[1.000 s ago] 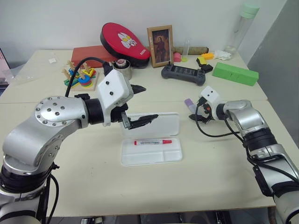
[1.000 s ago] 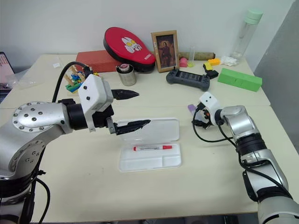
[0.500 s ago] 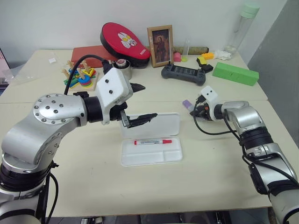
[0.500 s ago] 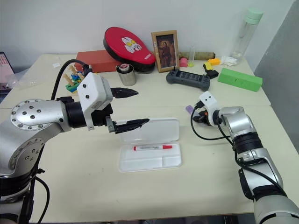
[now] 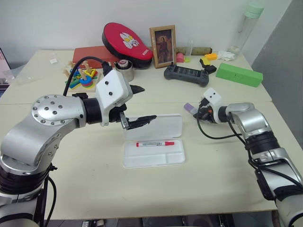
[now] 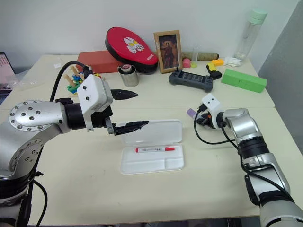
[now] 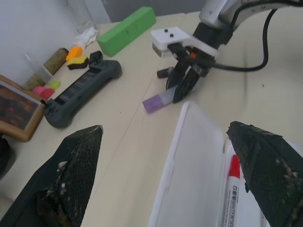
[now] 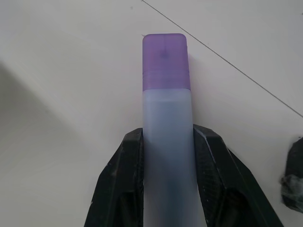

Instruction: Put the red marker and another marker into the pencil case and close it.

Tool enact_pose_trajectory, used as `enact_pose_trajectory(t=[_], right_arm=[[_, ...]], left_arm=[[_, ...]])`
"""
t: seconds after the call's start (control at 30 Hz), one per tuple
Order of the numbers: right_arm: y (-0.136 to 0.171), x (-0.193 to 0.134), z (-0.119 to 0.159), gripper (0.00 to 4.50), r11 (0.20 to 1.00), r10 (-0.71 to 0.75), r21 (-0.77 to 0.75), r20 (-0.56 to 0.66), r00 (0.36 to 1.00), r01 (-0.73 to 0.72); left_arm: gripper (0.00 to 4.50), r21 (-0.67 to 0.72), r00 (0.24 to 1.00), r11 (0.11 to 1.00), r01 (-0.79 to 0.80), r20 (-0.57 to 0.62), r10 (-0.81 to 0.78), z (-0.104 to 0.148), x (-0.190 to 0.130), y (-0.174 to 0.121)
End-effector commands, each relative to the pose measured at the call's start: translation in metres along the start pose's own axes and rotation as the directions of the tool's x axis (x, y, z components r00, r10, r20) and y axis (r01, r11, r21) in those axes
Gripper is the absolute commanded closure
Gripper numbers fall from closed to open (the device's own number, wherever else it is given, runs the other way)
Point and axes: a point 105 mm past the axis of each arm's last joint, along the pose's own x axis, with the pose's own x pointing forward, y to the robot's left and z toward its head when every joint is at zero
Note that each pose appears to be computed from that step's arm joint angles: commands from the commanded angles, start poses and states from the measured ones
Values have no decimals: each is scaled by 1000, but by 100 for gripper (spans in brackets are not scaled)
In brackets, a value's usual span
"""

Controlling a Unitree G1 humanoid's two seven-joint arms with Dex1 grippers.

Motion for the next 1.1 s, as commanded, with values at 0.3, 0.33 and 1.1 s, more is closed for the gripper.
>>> enact_pose_trajectory(t=[0.3,0.33,1.1], right_arm=[[58,-83,38,342,886,323,-369,54,945,-282],[68,-91,38,342,853,372,-408,40,927,-324],[188,-39,78,342,702,699,-354,174,694,-619]], left_arm=[[0,49,993,993,-112,-37,114,-2,-31,26],[0,53,992,992,-115,-37,117,-3,-32,27],[0,86,994,993,-83,-71,89,-19,-26,48]])
